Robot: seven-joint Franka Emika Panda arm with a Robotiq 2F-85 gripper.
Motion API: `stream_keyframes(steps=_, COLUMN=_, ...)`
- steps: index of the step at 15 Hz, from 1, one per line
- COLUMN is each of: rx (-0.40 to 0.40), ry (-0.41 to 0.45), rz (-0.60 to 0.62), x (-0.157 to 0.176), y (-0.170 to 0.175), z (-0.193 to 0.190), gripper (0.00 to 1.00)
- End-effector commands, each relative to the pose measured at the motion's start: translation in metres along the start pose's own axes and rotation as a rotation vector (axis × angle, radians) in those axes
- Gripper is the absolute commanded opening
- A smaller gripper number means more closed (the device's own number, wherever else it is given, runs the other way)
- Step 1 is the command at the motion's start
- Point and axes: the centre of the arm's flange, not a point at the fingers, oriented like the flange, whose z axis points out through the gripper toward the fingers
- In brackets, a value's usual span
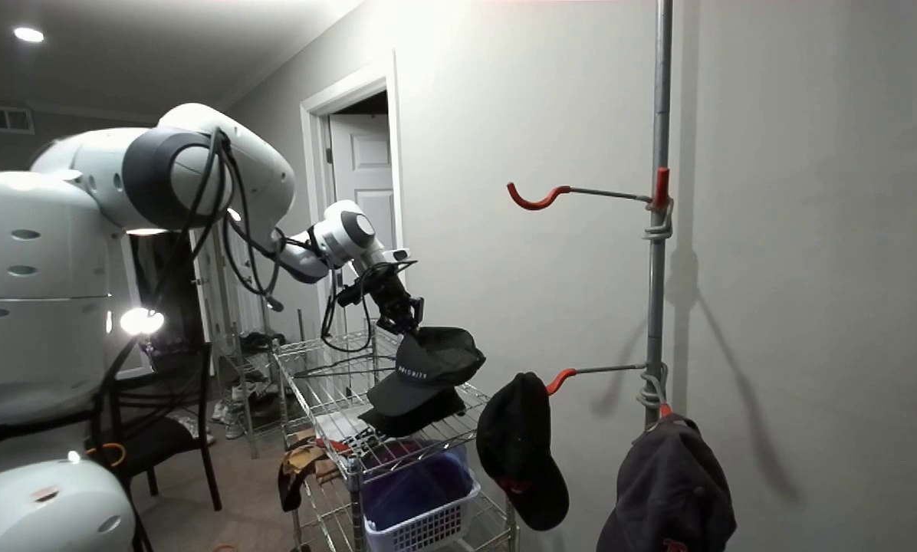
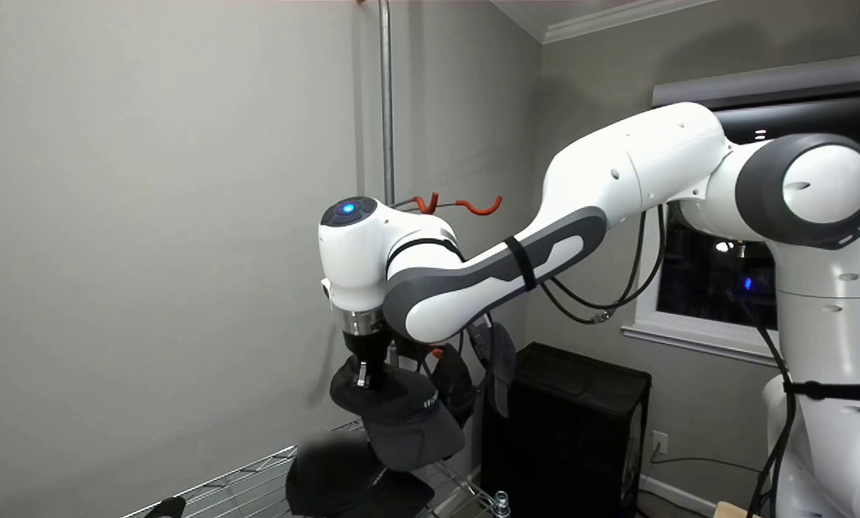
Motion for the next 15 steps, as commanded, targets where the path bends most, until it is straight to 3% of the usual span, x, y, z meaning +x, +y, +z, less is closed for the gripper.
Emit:
stream_keyframes(steps=1, rx=-0.099, ry=-0.003, rz=0.062, x=-0.016, y=0.011, z=-0.045, gripper=0.03)
stream_keyframes(steps=8, rx=-0.170, ry=-0.022, rz=0.124, x=-0.065, y=0.029, z=-0.130, gripper=0.03)
stream_keyframes(steps=15, rx=-0.225, ry=-0.053, rz=0.198, x=-0.111, y=0.064, z=-0.184, gripper=0.03)
